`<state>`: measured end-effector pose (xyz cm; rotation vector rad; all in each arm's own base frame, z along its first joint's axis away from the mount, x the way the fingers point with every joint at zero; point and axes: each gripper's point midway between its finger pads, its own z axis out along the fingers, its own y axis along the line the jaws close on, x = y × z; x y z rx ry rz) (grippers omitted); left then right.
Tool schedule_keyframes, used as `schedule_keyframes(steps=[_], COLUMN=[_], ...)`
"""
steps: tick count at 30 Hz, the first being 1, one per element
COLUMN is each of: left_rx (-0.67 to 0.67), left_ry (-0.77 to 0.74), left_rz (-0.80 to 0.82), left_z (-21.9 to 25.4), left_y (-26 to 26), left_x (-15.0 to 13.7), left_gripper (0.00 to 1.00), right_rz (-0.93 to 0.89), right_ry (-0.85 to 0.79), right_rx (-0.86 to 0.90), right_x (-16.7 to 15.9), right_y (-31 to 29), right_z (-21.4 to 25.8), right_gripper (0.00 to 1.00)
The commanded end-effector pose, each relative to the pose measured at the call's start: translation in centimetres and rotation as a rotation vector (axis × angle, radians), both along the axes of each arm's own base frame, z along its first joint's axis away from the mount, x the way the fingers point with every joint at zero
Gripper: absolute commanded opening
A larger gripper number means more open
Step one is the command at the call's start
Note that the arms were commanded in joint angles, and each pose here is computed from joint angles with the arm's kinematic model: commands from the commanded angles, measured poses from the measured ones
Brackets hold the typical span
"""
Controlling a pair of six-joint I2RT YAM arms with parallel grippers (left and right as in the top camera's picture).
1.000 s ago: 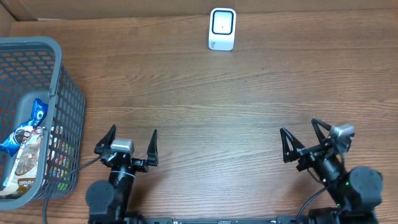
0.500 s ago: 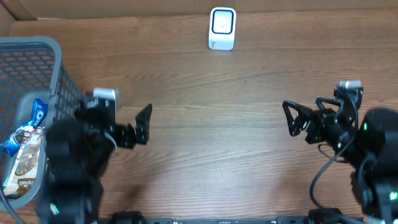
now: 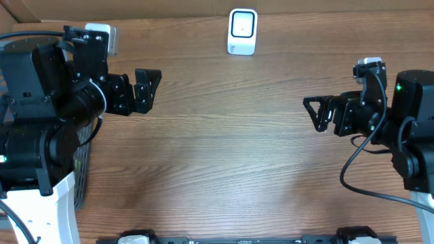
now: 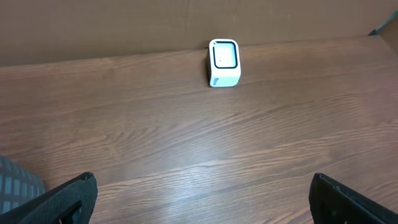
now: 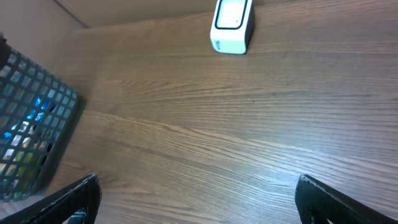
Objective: Scan the item barcode
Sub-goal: 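Move the left gripper over the basket and lower into it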
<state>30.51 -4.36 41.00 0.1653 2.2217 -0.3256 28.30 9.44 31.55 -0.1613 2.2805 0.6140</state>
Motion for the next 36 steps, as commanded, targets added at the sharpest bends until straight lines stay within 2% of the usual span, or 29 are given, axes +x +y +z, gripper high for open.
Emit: schedule_keyframes(steps=[1, 5, 8, 11, 15, 18, 21, 27, 33, 36], left_rx=[-0.054, -0.064, -0.007, 0.060, 0.124, 0.065, -0.053, -0.228, -0.286, -0.291], left_ry=[0.012, 0.034, 0.071, 0.150, 0.223, 0.252, 0.276, 0.336, 0.544, 0.678], left_rz=[-0.046, -0.060, 0.043, 0.365, 0.755, 0.907, 1.035, 1.211, 1.256, 1.356], left_z=[0.2, -0.1, -1.0, -2.5, -3.5, -3.9, -4.6, -7.1, -12.7, -15.9], left_y=[-1.1, -1.3, 0.6, 5.6, 13.1, 17.2, 20.9, 27.1, 30.0, 31.5], left_x=[0.1, -0.5, -0.5, -1.1, -3.8, -5.4, -7.0, -9.1, -8.4, -9.1], left_gripper=[1.00, 1.00, 1.00, 1.00, 1.00, 1.00, 1.00, 1.00, 1.00, 1.00], right_rz=[0.041, 0.040, 0.040, 0.040, 0.040, 0.040, 0.040, 0.040, 0.039, 0.040], right_ry=[-0.022, 0.009, 0.031, 0.052, 0.063, 0.066, 0.073, 0.086, 0.120, 0.135], right_rx=[0.015, 0.013, 0.012, 0.011, 0.010, 0.010, 0.010, 0.009, 0.007, 0.006], right_x=[0.2, 0.5, 0.6, 0.6, 0.5, 0.4, 0.3, 0.2, -0.1, -0.1], right_y=[0.7, 0.7, 0.7, 0.7, 0.7, 0.7, 0.7, 0.7, 0.7, 0.7], right_z=[0.9, 0.1, -0.4, -0.8, -1.0, -1.1, -1.2, -1.4, -2.2, -2.6], right_gripper=[1.00, 1.00, 1.00, 1.00, 1.00, 1.00, 1.00, 1.00, 1.00, 1.00])
